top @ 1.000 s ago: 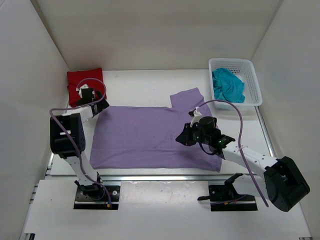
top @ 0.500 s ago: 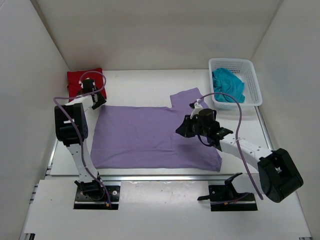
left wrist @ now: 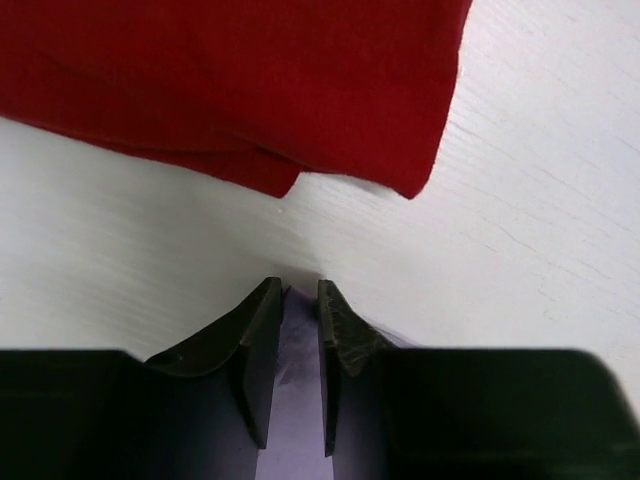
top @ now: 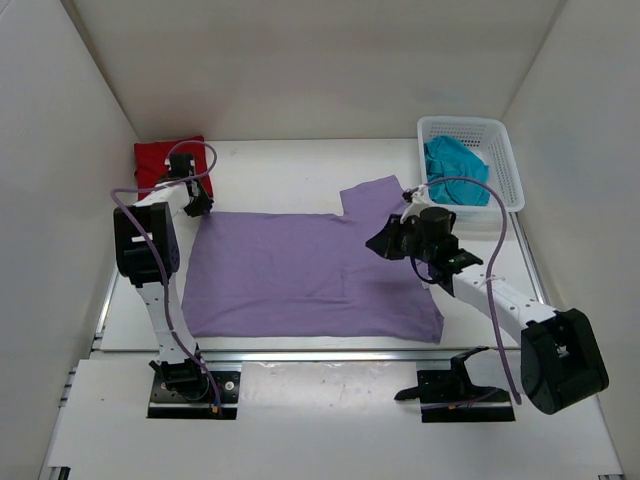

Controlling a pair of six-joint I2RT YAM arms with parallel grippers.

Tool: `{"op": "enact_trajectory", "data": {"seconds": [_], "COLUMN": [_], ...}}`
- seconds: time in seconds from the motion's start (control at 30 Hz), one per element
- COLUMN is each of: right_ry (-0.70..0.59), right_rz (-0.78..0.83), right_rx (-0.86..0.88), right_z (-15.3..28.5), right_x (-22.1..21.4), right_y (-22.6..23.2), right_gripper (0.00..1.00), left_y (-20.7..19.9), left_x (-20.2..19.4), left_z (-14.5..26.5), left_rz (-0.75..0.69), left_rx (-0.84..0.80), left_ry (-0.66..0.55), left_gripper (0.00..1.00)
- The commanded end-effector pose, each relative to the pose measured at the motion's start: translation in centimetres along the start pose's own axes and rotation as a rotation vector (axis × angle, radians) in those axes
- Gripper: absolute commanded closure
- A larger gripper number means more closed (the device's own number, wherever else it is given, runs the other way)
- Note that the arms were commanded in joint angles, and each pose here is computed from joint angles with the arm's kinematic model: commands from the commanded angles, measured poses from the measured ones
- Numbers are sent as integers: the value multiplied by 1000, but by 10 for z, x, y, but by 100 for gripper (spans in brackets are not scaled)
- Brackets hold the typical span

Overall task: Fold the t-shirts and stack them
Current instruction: Grap the side of the flattened tshirt furthest away from the robot with both arms

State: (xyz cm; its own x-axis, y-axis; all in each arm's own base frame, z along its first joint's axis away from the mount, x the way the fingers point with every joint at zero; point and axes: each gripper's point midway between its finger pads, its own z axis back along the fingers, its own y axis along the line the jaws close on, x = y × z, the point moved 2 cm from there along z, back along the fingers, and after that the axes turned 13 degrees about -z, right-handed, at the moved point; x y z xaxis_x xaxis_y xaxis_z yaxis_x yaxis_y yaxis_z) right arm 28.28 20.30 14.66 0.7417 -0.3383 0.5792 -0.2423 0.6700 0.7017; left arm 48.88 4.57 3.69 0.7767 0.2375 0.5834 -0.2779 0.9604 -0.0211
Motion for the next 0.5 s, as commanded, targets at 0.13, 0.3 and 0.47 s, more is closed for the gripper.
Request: {"op": "enact_trajectory", "data": {"seconds": [0.13, 0.3, 0.47], "right_ry": [-254, -229, -206], "right_rz": [50, 126, 125], "right_rx": [-178, -412, -558], "right_z": [-18, -60, -92], "right_x": [108, 150, 189], "right_y": [-30, -76, -127], "right_gripper": [90, 76, 59], "left_y": [3, -2, -5], "left_x": [14, 12, 13], "left_z": [13, 16, 19], "left_rz": [9, 19, 32], "left_rx": [11, -46, -70], "left_ry": [-58, -67, -100], "left_gripper": [85, 97, 100]}}
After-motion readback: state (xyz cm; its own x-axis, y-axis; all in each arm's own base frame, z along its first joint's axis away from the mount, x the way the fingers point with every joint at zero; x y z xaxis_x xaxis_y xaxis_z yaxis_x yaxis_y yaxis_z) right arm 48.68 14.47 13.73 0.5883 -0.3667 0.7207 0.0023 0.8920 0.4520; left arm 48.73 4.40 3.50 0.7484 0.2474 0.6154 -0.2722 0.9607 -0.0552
